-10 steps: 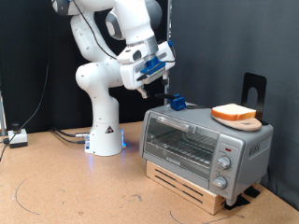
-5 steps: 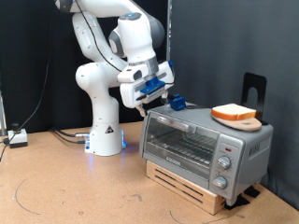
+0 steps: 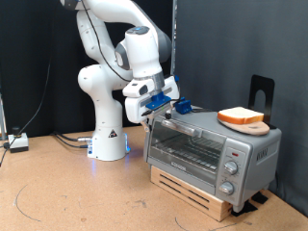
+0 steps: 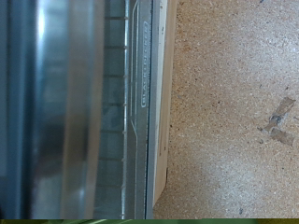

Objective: Make a piece of toast with the oven

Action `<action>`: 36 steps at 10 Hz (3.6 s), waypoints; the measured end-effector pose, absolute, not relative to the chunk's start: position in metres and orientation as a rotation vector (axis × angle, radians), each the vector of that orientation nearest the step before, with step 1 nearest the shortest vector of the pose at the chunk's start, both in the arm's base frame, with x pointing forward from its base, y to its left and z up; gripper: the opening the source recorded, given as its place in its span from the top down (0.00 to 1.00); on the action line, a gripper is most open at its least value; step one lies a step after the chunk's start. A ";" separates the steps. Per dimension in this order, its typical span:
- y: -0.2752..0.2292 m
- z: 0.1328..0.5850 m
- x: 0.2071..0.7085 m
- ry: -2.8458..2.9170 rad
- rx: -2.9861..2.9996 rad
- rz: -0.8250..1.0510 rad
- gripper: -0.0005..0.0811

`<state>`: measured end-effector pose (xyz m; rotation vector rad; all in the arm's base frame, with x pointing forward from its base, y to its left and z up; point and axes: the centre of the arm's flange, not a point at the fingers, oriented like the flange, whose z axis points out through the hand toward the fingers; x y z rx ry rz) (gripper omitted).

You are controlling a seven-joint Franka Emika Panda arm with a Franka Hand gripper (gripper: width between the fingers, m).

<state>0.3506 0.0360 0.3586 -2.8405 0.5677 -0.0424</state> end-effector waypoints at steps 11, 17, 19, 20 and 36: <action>-0.010 0.319 0.399 0.789 -2.875 -0.137 0.00; -0.021 0.311 0.432 0.809 -2.832 -0.134 0.00; -0.021 0.310 0.436 0.808 -2.835 -0.133 0.00; -0.022 0.310 0.436 0.809 -2.837 -0.132 0.00; -0.063 0.260 0.474 1.012 -2.915 -0.181 0.00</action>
